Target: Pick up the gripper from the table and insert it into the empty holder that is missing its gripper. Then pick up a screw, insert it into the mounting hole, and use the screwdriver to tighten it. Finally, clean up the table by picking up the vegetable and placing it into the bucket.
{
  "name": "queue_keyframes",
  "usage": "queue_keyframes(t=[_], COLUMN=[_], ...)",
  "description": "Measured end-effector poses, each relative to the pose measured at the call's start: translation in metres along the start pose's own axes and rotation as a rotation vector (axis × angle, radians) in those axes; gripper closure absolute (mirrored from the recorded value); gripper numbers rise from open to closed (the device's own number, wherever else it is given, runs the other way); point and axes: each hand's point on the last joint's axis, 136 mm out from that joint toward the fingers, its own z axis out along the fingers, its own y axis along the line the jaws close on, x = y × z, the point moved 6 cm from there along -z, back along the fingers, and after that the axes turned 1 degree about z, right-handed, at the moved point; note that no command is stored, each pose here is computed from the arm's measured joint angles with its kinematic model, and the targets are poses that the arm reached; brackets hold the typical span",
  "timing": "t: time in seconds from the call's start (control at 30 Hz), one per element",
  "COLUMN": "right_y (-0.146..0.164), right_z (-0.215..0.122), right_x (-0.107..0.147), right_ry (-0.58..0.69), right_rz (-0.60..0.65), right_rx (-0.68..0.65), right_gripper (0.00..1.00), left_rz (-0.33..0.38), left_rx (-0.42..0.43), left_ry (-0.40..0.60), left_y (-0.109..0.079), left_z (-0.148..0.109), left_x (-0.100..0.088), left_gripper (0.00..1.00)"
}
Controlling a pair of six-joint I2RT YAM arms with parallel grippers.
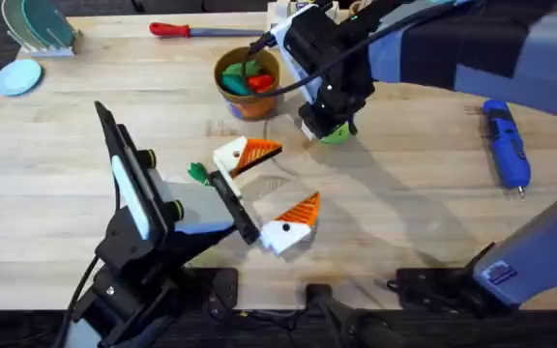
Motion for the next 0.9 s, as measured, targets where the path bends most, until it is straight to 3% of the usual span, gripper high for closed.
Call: queue_keyframes(t=[0.23, 0.37, 0.9], right_y=[0.0001, 0.0, -0.0013], right_z=[0.0001, 0.0, -0.0065], right_x=[-0.0002, -0.0002, -0.0024], right_ry=[-0.001, -0.001, 0.003], right_rz=[0.004, 0.004, 0.003], right_rx=[0.0, 0.0, 0.005], right_gripper=[0.891, 0.989, 0.995], left_rz=[0.0, 0.0, 0.0], left_rx=[0.0, 0.0, 0.0], left_ry=[0.0, 0.0, 0.0], left_y=[0.0, 0.0, 0.0], left_z=[0.0, 0.0, 0.0], left_x=[0.0001, 0.0001, 0.0], left_gripper=[0.008, 0.008, 0.008])
